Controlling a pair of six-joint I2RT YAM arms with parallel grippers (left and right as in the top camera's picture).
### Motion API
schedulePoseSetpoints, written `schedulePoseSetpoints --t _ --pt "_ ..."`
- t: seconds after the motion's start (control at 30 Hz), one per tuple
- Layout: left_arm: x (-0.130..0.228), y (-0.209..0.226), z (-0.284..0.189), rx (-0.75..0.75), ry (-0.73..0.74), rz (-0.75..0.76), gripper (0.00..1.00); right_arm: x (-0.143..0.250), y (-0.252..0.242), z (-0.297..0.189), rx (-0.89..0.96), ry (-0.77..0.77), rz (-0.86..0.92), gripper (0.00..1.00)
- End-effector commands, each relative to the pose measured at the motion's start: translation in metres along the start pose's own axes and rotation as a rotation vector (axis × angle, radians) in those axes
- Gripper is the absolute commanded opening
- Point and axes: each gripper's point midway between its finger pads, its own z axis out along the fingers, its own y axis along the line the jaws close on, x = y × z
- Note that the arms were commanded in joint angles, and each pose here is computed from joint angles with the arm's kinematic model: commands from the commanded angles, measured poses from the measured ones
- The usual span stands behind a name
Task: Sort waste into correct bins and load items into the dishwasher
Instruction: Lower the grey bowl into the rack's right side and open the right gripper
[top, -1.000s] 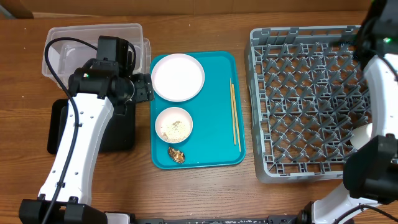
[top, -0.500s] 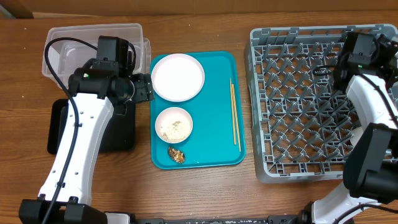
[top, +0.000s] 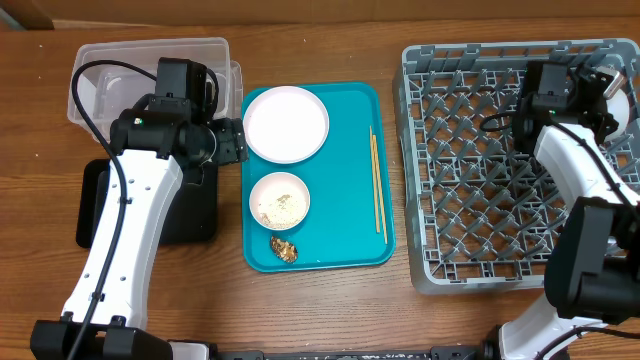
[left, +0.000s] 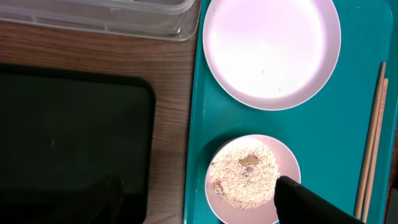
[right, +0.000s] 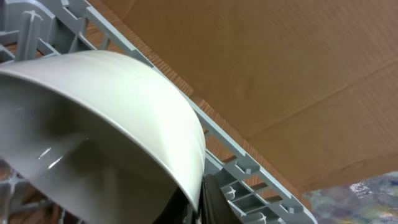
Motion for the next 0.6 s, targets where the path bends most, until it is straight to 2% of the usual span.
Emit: schedulePoseSetpoints --t 0.0,0.13,0.2,0.27,0.43,0.57 --pt "-0.002 0.001 -0.001 -0.007 -0.008 -0.013 0.8 0.006 0.019 -0.018 -0.07 -0.005 -0.033 0.04" --pt "-0.003 0.001 -0.001 -0.007 -0.008 -0.013 0.8 0.019 0.025 -0.03 -0.095 0.014 -0.135 0.05" --pt "-0.003 0.001 -0.001 -0.007 -0.009 -0.013 0.8 0.021 0.027 -0.035 -0.101 0.012 -0.161 0.33" --pt "-0.003 0.001 -0.001 -0.007 -0.008 -0.013 0.8 0.022 0.029 -0.039 -0.106 0.008 -0.175 1.0" --pt "-0.003 0.001 -0.001 -0.007 -0.008 -0.012 0.8 0.015 0.021 -0.052 -0.118 -0.011 -0.173 1.0" --pt "-0.003 0.001 -0.001 -0.007 -0.008 -0.012 0.83 -0.008 -0.006 -0.067 -0.154 -0.045 -0.042 1.0"
